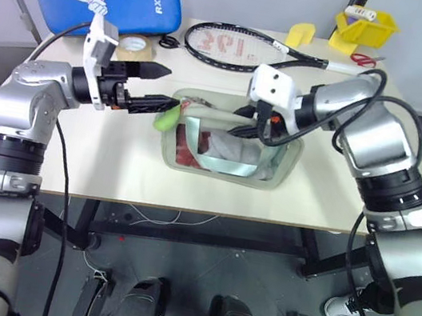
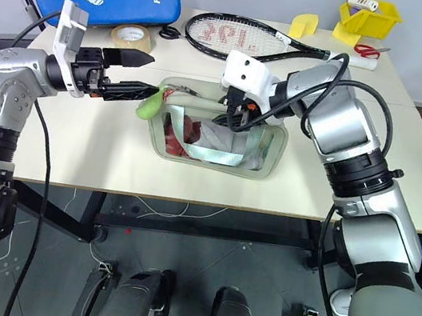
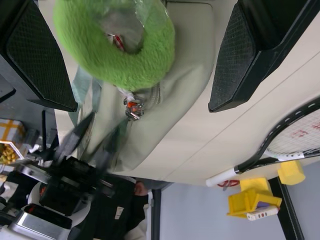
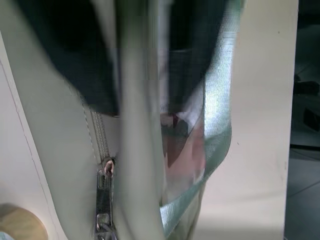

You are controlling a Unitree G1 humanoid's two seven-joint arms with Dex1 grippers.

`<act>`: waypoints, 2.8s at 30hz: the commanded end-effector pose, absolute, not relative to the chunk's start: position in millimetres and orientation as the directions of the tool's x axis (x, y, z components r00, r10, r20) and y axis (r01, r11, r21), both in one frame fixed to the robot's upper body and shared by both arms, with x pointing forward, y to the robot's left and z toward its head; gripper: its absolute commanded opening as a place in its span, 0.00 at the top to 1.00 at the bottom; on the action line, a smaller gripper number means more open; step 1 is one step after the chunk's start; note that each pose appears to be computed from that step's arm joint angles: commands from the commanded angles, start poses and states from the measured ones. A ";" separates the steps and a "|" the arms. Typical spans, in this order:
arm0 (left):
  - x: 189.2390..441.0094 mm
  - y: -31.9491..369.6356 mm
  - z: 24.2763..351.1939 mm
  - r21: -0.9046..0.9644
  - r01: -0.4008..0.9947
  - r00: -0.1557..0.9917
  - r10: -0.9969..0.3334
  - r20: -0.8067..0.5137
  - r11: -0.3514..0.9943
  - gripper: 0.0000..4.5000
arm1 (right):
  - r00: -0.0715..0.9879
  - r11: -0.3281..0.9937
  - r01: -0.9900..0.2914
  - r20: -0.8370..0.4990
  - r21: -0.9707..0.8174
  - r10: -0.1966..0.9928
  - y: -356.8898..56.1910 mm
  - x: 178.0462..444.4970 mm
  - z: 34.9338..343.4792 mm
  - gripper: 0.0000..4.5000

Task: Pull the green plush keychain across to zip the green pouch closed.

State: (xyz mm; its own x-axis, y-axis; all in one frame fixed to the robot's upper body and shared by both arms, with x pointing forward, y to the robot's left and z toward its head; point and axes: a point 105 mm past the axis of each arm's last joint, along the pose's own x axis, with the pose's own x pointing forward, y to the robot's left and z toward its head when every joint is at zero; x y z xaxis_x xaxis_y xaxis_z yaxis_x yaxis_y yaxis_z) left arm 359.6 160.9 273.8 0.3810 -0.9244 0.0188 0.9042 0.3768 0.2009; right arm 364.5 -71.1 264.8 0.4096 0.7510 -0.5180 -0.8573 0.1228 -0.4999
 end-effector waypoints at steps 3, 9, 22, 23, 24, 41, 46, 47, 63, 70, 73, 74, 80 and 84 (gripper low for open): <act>351.7 164.3 287.2 0.256 0.898 0.364 -0.931 0.021 0.357 0.00 | 0.507 0.204 -0.793 -0.437 -0.574 0.743 -113.3 337.6 303.0 0.20; 344.4 170.3 278.4 0.257 0.912 0.343 -0.938 -0.049 0.320 0.00 | 0.561 0.273 -0.800 -0.505 -0.534 0.655 -150.0 329.5 275.3 0.31; 335.0 164.6 258.9 0.286 0.931 0.285 -0.942 -0.175 0.229 0.00 | 0.612 0.355 -0.777 -0.493 -0.520 0.618 -155.8 340.3 264.5 0.99; 333.3 164.0 259.3 0.285 0.933 0.277 -0.945 -0.174 0.220 0.00 | 0.614 0.357 -0.776 -0.492 -0.520 0.617 -155.9 340.7 264.6 0.99; 330.6 163.0 259.9 0.281 0.937 0.262 -0.950 -0.170 0.208 0.00 | 0.615 0.359 -0.775 -0.492 -0.520 0.616 -155.9 340.9 264.8 0.99; 342.1 158.1 253.4 0.298 0.910 0.346 -0.924 -0.163 0.289 0.76 | 0.626 0.377 -0.767 -0.472 -0.520 0.622 -152.6 341.0 271.3 1.00; 334.9 155.0 287.2 0.289 0.916 0.301 -0.953 -0.032 0.279 0.99 | 0.622 0.381 -0.769 -0.461 -0.513 0.633 -150.9 339.6 273.1 1.00; 332.1 153.2 294.5 0.281 0.921 0.280 -0.960 -0.005 0.268 0.99 | 0.622 0.382 -0.769 -0.461 -0.512 0.633 -150.7 339.7 273.0 1.00; 372.9 103.9 284.9 0.350 0.899 0.306 -0.949 -0.079 0.261 0.20 | 0.623 0.385 -0.767 -0.450 -0.514 0.640 -145.9 340.9 272.1 1.00; 362.4 141.0 291.5 0.405 0.867 0.360 -0.927 -0.106 0.290 0.00 | 0.624 0.391 -0.766 -0.444 -0.511 0.643 -145.1 341.1 270.8 1.00; 355.9 151.4 292.0 0.387 0.871 0.369 -0.923 -0.111 0.302 0.00 | 0.622 0.390 -0.767 -0.441 -0.509 0.647 -144.1 341.5 270.8 1.00; 352.4 153.9 287.5 0.367 0.882 0.361 -0.925 -0.122 0.296 0.00 | 0.621 0.390 -0.767 -0.439 -0.509 0.649 -143.7 341.9 271.0 1.00; 354.8 151.9 248.0 0.334 0.895 0.379 -0.898 -0.223 0.295 0.28 | 0.618 0.388 -0.769 -0.433 -0.508 0.656 -141.9 342.5 271.5 1.00; 358.5 148.8 239.2 0.345 0.889 0.391 -0.891 -0.231 0.300 0.76 | 0.618 0.387 -0.769 -0.434 -0.509 0.656 -142.0 342.4 271.9 1.00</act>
